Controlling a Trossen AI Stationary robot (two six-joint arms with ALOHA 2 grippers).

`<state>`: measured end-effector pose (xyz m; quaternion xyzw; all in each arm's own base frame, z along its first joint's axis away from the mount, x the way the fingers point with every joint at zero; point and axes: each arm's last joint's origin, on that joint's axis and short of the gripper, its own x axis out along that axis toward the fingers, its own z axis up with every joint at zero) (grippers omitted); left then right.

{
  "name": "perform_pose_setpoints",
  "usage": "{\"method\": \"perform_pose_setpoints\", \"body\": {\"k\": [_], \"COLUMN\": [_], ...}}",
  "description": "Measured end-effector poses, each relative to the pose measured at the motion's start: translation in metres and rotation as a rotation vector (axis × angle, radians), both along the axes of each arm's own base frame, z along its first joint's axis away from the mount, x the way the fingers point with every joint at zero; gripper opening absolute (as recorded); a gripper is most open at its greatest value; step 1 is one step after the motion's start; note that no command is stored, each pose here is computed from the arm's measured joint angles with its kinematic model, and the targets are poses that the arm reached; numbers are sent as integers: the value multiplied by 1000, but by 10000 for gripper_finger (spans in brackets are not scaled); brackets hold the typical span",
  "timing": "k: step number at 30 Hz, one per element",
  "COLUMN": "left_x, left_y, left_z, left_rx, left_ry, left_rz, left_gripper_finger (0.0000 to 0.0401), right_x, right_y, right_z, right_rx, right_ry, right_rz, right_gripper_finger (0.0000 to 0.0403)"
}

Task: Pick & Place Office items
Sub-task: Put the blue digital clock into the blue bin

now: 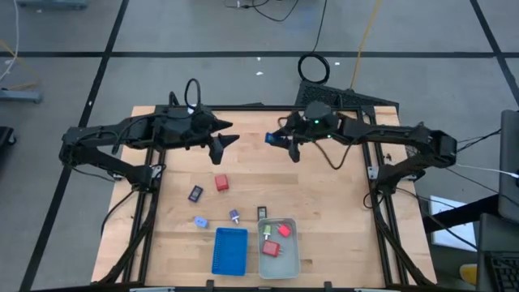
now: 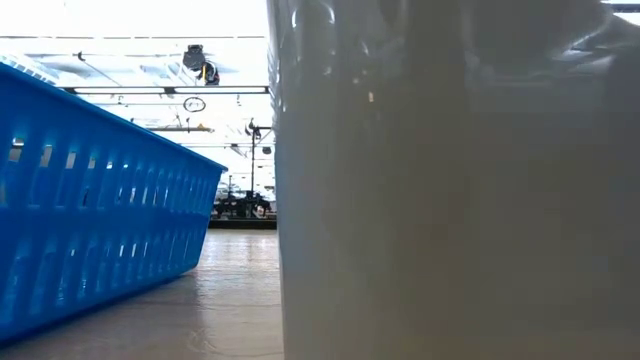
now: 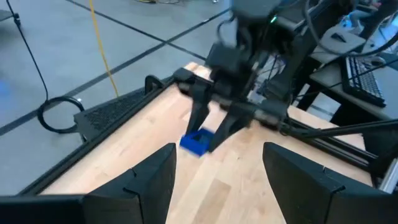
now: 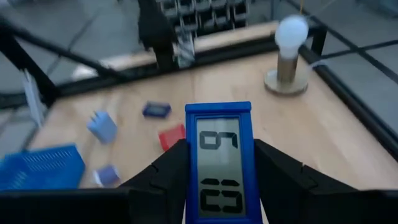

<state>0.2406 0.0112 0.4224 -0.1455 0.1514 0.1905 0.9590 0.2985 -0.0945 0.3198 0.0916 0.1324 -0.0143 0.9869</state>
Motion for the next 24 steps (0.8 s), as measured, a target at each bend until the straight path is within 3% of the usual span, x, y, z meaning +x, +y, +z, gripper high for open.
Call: {"method": "perform_pose_setpoints", "body": {"k": [4,9,18,24], "left_x": [0,0,-2,8], "left_y": [2,10,24,31], "left_z": [0,-1,-15,-30], "left_rx": [-51,-236,-577,-737], "left_ry": [-12,-56,-11,29], "left_rz": [6,23,150,269], "left_gripper_finger": [241,241,241,241], "right_x": [-9,-8,-4,-5], "right_y": [13,33,49,48], "right_z": [23,37,31,25], "right_rx": [-19,-125,-346,-438], "right_ry": [-114,-217,-143,-60], "right_rz": [25,87,27,-36], "right_gripper_finger": [144,144,143,144]}}
